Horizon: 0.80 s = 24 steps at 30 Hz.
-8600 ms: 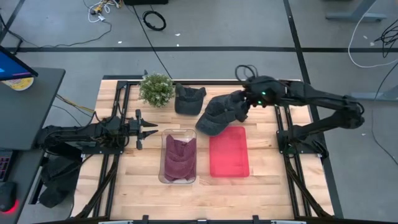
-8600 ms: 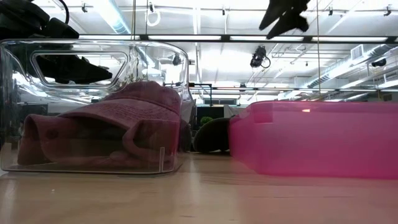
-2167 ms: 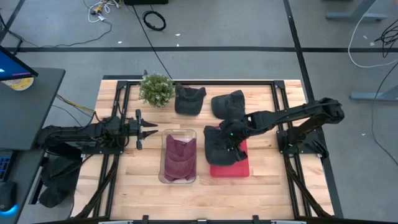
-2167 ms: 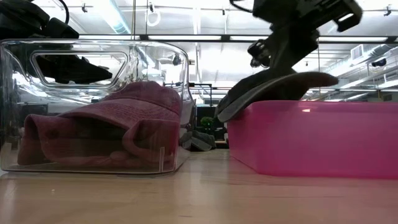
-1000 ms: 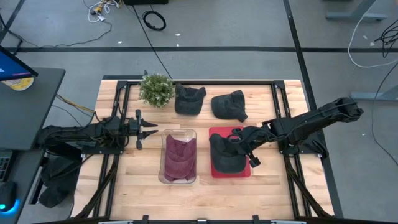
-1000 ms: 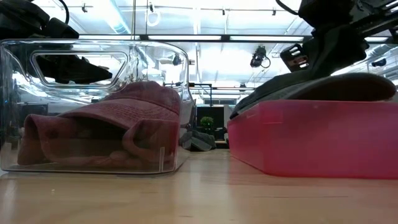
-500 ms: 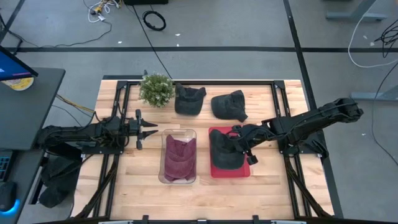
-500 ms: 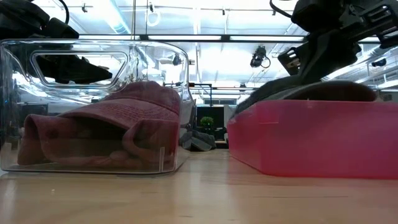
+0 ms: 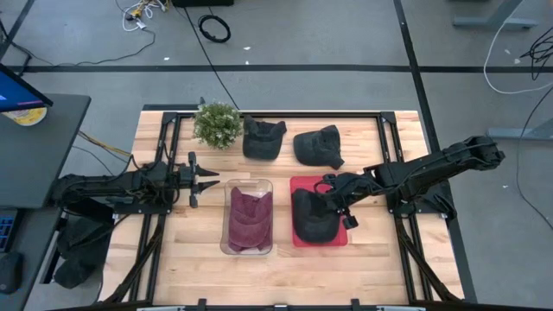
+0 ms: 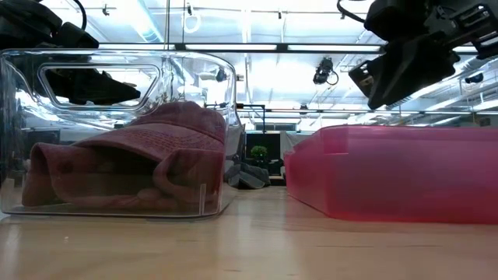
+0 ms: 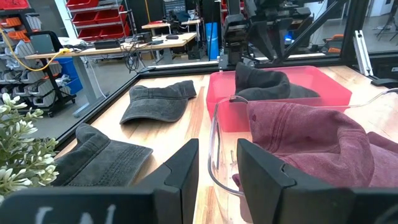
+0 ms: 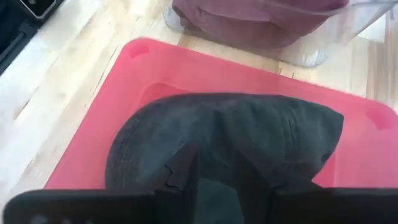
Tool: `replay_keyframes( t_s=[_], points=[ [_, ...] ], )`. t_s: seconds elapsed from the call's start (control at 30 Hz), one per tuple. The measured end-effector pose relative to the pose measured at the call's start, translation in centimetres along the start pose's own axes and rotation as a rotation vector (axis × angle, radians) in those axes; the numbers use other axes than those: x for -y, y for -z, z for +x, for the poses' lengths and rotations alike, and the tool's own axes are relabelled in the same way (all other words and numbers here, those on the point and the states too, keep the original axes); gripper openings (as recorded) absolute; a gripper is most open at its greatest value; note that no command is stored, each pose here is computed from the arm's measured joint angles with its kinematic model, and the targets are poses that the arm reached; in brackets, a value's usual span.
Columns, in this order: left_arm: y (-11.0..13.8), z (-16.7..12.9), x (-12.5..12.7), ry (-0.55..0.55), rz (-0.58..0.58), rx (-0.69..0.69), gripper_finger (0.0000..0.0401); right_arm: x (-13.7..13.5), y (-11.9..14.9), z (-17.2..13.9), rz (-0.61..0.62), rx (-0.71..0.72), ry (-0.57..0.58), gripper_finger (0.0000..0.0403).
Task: Pick & Place hat
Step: Put the black cap into the red bin
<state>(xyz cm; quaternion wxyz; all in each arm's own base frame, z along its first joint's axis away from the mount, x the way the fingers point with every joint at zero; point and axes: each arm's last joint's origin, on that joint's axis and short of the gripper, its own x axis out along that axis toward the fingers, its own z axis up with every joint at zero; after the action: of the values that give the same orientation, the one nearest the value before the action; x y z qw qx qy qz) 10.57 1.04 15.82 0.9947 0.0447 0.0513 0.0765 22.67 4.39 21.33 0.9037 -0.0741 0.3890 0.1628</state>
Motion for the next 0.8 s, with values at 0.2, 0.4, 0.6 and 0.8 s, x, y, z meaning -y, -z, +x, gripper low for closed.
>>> replay_keyframes(
  t_s=[0.2, 0.4, 0.6, 0.8],
  points=[
    [0.0, 0.0, 0.0, 0.001, 0.000, 0.000, 0.0115, 0.1, 1.4, -0.3, 0.023, -0.147, 0.073, 0.0107],
    [0.0, 0.0, 0.0, 0.001, 0.000, 0.000, 0.0115, 0.4, 2.4, -0.6, 0.082, -0.263, 0.207, 0.0107],
    [0.0, 0.0, 0.0, 0.000, 0.000, 0.000, 0.0115, 0.6, 2.4, -0.7, 0.162, -0.256, 0.279, 0.0104],
    [0.0, 0.0, 0.0, 0.000, 0.000, 0.000, 0.0115, 1.1, 3.8, 0.0, 0.214, -0.300, 0.293, 0.0081]
  ],
)
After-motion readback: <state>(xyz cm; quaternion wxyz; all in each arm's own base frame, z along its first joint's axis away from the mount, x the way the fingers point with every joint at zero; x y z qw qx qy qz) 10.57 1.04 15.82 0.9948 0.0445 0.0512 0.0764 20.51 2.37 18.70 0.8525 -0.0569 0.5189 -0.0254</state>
